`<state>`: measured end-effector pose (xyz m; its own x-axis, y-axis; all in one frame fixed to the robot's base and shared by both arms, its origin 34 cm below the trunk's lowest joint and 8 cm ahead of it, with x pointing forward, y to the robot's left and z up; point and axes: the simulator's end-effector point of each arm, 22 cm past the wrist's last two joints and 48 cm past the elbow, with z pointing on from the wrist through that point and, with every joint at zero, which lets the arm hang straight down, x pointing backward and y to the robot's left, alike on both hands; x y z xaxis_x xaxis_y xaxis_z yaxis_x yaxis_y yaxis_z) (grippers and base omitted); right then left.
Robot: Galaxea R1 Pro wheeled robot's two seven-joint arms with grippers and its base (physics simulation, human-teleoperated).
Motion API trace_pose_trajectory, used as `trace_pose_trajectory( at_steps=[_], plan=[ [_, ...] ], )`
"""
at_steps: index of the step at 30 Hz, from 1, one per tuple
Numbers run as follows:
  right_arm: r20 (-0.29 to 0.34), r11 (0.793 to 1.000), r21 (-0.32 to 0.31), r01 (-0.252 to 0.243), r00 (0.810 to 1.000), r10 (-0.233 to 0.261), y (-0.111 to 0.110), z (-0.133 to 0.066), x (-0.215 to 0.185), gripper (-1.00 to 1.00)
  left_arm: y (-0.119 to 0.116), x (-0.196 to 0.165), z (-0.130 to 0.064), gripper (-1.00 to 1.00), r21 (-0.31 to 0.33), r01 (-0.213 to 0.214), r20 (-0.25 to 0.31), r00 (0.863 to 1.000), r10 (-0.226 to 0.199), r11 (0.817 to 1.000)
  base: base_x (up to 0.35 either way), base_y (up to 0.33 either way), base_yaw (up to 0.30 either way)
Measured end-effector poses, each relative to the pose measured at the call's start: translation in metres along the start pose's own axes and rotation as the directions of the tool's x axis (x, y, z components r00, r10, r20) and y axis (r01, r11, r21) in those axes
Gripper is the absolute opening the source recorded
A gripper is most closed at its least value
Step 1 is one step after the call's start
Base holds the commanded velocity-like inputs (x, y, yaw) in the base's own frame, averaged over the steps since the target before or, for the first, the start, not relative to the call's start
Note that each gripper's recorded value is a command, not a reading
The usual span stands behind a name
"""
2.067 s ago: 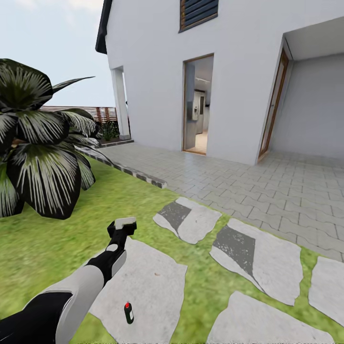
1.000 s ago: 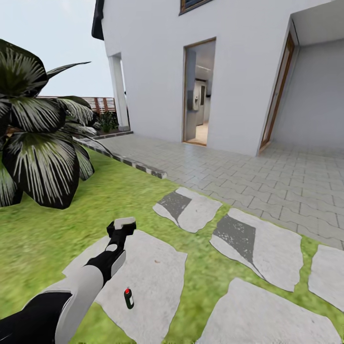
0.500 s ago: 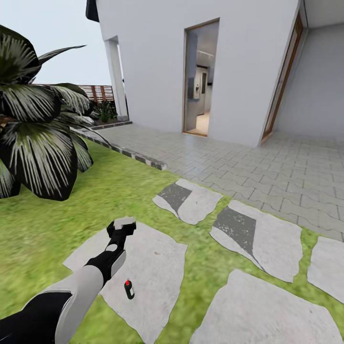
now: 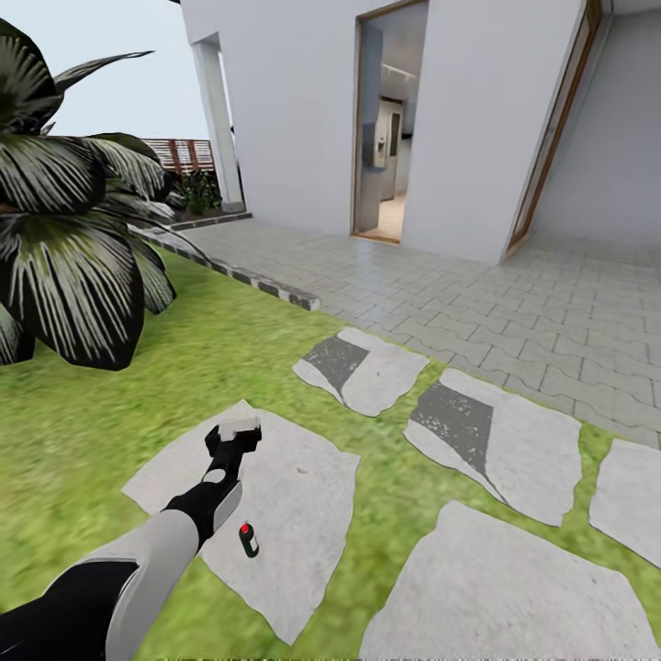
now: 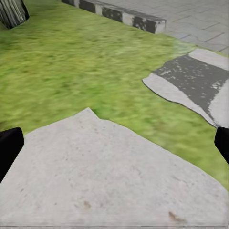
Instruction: In the garden, pick up the pesticide atomizer on the floor and spray pesticide onto both trees until each tree trunk is fully covered.
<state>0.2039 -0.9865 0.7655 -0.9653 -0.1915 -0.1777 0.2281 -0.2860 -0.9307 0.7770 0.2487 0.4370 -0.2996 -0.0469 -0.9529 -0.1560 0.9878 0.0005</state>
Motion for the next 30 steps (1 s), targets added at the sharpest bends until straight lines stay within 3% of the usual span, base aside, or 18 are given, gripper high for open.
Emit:
trace_pose_trajectory(
  at_steps=[13, 17, 18, 19, 23, 25, 30],
  plan=[
    [0.015, 0.999, -0.011, 0.05, 0.999, -0.05, 0.011, -0.001, -0.011, 1.0, 0.001, 0.037, 0.007, 1.0, -0.002, -0.008, -0.052, 0.999, 0.008, 1.0, 0.0, 0.0, 0.0],
    [-0.025, 0.995, -0.099, 0.009, 1.0, -0.012, 0.033, -0.002, -0.005, 1.0, 0.001, 0.049, 0.009, 1.0, -0.003, -0.01, -0.069, 0.998, 0.01, 1.0, 0.0, 0.0, 0.0],
    [-0.08, 0.983, -0.17, -0.068, 0.995, 0.055, 0.05, -0.005, 0.004, 1.0, 0.001, 0.052, 0.01, 1.0, -0.003, -0.011, -0.072, 0.997, 0.011, 1.0, 0.0, 0.0, 0.0],
    [-0.158, 0.956, -0.237, -0.171, 0.978, 0.136, 0.07, -0.01, 0.014, 1.0, 0.001, 0.055, 0.01, 1.0, -0.003, -0.011, -0.076, 0.997, 0.011, 1.0, 0.0, 0.0, 0.0],
    [-0.268, 0.892, -0.316, -0.322, 0.933, 0.242, 0.099, -0.02, 0.017, 1.0, 0.001, 0.067, 0.012, 1.0, -0.004, -0.014, -0.092, 0.996, 0.013, 1.0, 0.0, 0.0, 0.0],
    [-0.292, 0.827, -0.392, -0.403, 0.907, 0.304, 0.121, -0.025, -0.002, 1.0, 0.002, 0.072, 0.012, 1.0, -0.004, -0.015, -0.1, 0.995, 0.015, 1.0, 0.0, 0.0, 0.0],
    [-0.293, 0.775, -0.459, -0.435, 0.897, 0.33, 0.141, -0.032, -0.024, 1.0, 0.002, 0.087, 0.014, 1.0, -0.005, -0.018, -0.12, 0.993, 0.018, 1.0, 0.0, 0.0, 0.0]
  ],
)
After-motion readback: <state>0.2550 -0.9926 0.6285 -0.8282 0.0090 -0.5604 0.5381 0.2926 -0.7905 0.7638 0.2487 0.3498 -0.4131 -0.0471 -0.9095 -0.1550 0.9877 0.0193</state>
